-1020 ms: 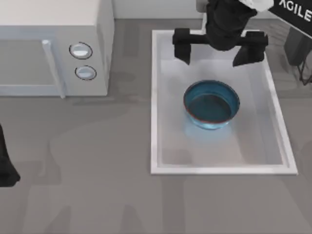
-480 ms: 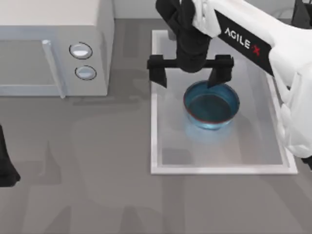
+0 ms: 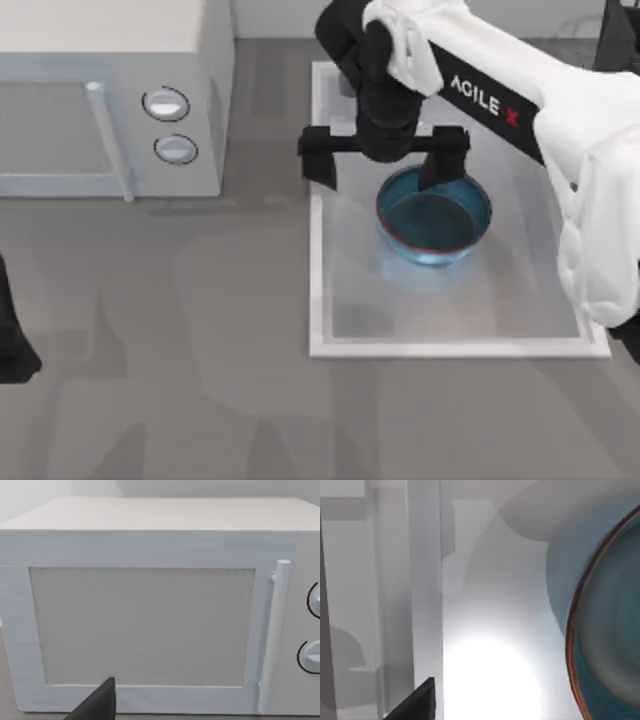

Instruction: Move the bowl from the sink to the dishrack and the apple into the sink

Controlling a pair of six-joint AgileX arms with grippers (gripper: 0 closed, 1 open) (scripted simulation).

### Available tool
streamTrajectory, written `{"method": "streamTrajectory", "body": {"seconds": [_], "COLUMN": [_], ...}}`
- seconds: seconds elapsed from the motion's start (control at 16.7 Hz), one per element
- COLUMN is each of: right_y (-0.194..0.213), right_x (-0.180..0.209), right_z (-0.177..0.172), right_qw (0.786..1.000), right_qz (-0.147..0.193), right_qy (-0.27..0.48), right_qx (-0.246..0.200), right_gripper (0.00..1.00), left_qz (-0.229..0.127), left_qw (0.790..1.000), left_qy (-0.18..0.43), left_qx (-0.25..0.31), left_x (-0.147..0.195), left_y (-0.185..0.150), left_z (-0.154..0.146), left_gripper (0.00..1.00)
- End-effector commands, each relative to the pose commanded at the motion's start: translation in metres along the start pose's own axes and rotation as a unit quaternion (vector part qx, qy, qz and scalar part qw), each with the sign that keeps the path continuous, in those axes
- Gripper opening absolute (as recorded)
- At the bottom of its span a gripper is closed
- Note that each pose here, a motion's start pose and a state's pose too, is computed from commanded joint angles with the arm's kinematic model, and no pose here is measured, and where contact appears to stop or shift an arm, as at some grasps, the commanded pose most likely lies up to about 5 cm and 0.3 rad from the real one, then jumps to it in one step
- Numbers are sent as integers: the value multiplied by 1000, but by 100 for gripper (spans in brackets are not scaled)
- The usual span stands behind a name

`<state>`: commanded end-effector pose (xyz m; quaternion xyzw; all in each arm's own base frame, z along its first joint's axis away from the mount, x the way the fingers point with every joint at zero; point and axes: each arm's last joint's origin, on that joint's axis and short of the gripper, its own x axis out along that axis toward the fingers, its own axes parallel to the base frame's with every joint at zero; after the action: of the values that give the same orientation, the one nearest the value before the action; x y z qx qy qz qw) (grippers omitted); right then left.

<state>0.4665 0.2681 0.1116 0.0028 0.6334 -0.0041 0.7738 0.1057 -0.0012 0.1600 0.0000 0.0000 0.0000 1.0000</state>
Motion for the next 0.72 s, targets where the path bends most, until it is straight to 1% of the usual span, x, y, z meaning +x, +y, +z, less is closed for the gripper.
{"method": "streamTrajectory", "body": {"seconds": [0.24,0.3,0.54,0.72], "right_y": [0,0,0,0], "right_x": [58,64,66,66], "right_z": [-1,-2,-2,-2], "right_qw": [1000,1000,1000,1000], "right_qz": [1,0,0,0], "right_qy": [-2,-1,-1,-1], "right_qx": [0,0,0,0], "right_gripper": [100,100,100,77], "left_qz": [0,0,0,0], "left_qw": [1000,1000,1000,1000], "left_qy": [0,0,0,0], "left_qx": [0,0,0,0], "left_x": [0,0,0,0], "left_y": [0,0,0,0], "left_z": [0,0,0,0], "left_gripper": [100,100,100,100]}}
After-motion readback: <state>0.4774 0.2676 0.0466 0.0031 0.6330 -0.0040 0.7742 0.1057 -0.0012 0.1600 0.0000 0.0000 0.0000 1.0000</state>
